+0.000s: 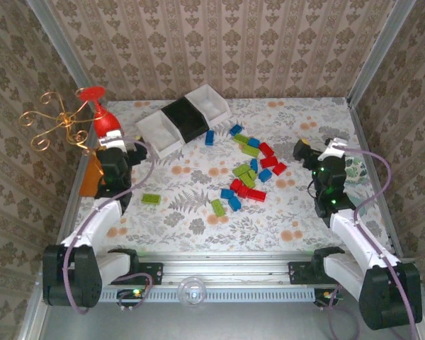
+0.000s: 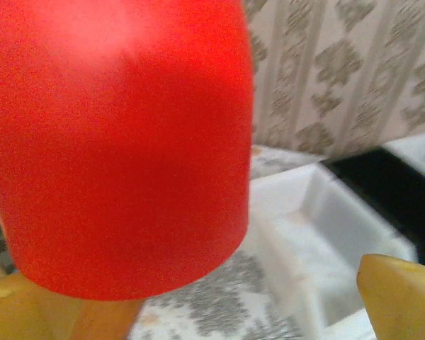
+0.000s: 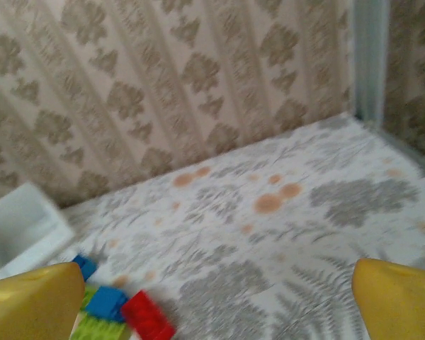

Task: Sort the legos into containers by color
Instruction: Move the container to the top-center of the table.

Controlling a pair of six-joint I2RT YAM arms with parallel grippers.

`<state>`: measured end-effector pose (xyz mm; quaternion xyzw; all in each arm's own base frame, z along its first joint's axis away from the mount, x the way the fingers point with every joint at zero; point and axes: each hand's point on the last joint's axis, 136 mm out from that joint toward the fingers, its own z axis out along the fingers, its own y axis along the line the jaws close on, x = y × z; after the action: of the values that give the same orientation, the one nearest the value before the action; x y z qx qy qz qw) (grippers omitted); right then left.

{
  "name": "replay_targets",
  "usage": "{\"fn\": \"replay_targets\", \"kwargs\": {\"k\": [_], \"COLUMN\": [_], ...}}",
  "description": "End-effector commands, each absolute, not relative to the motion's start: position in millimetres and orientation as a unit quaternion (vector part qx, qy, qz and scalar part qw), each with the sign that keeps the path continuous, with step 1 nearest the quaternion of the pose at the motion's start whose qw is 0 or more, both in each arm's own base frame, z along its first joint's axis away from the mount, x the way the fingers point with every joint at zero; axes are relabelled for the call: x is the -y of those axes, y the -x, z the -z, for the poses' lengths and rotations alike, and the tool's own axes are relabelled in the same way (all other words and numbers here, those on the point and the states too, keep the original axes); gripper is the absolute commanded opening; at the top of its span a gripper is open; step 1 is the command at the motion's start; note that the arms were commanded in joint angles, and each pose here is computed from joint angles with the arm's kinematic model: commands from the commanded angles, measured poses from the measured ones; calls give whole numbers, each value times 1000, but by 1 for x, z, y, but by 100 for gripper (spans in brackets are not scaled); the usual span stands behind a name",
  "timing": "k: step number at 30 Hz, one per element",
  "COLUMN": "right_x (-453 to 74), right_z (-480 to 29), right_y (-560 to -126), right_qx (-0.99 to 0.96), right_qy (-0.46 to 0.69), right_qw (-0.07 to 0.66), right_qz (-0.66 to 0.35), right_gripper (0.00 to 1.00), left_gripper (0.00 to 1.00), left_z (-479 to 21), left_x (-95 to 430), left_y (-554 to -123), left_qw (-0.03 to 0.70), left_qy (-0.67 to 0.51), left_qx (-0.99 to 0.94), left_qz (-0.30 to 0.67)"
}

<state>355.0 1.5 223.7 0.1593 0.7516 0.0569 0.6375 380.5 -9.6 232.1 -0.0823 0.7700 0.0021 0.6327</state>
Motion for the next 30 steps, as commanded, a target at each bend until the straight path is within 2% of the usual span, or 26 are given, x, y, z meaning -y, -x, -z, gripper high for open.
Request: {"fn": "replay_targets", "kwargs": {"k": [1, 6, 11, 18, 24, 30], "right_x": [-60, -105, -114, -104, -107, -109], "right_z": [-187, -166, -156, -162, -158, -151], "right_y": [-354, -363, -363, -354, -353, -355], "right_qx": [-818, -827, -831, -823, -827, -834], "right_qy": [-98, -26, -18, -22, -21, -22], "right_qw": [557, 554, 548, 561, 555, 544], "right_qz": [-102, -87, -97, -82, -88, -89], "right_gripper": [99, 100, 100, 100, 100, 100], "left_gripper": [98, 92, 90, 88, 87, 70], "left_z": [-200, -185, -162, -126, -102, -89], "left_x": [57, 107, 136, 145, 143, 147], "left_y": [-375, -407, -445, -506, -536, -554], "left_qw": [556, 487, 454, 415, 388, 373], "left_qy": [70, 27, 6, 15, 29, 16], "left_qx": [-825, -872, -890, -910, -921, -928], "left_qz": [76, 38, 23, -5, -7, -4]}}
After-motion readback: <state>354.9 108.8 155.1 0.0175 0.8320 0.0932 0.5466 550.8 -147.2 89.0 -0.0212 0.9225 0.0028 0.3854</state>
